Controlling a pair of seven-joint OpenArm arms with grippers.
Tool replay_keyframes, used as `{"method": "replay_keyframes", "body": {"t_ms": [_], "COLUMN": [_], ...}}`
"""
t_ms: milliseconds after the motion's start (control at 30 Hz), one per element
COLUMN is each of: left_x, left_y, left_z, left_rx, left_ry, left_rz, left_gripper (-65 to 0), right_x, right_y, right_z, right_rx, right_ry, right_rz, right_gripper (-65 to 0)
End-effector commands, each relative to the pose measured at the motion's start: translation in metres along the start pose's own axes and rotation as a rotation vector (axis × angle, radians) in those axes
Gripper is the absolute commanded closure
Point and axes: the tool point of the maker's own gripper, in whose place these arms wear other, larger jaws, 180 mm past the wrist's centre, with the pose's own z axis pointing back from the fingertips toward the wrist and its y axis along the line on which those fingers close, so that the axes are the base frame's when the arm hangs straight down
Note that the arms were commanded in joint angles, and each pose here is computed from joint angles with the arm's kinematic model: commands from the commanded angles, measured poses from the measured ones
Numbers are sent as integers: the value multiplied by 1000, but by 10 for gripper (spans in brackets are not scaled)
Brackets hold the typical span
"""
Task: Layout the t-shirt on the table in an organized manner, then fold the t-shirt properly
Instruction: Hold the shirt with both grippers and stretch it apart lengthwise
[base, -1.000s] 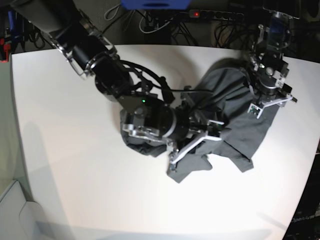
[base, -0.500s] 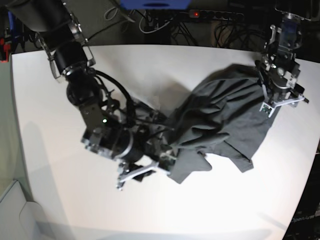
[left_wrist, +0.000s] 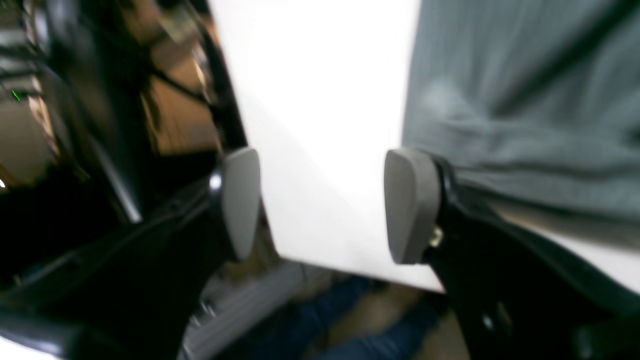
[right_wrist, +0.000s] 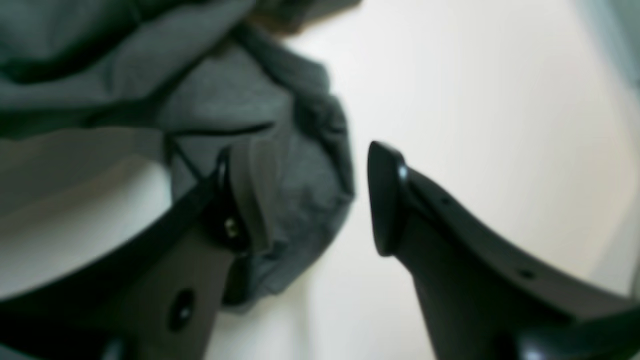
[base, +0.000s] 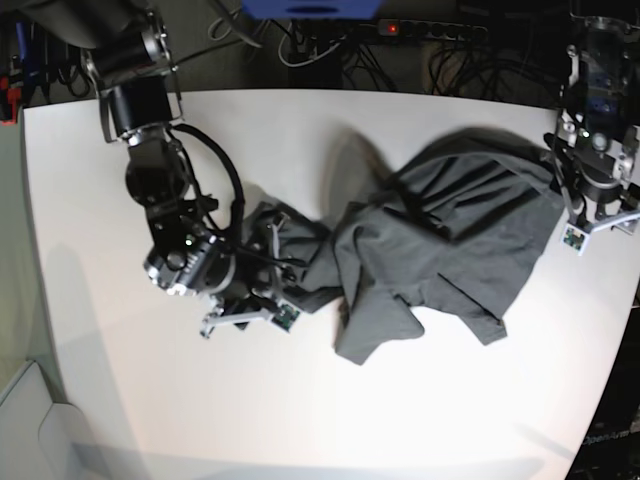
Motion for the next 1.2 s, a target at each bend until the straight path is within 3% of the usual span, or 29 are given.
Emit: {"method": "replay_keyframes", "body": {"t_ms": [0,133,200,467,700,1033,1167], "left_x": [1,19,27,49,22,-44,-64], "left_y": [17,23,15,-48,-94,-52,-32], "left_z": [5,7,0,-54,-91,-100,-92], "left_rx": [45,45,22,-170,-275,-189,-141], "left_ry": [15,3,2,65,117,207,220], "left_rz": [-3,66,115,271,283,192,198], "left_gripper": [-380,-378,-377,-376,-376,-376,-376], "right_x": [16,-2,-8,-44,-98,-136,-130], "right_y": [-8,3,7,23,33,62,75], "right_z": [0,-20,-26,-45,-30,18,39], "right_rx": [-9,50,67,130,131,122,117], "right_ry": [-64,-46,-40,17,111,212,189], "right_rz": [-13,-66,-82,-150,-148,-46,7], "right_gripper": [-215,-52,-7,-3,-2,-2,-3]}}
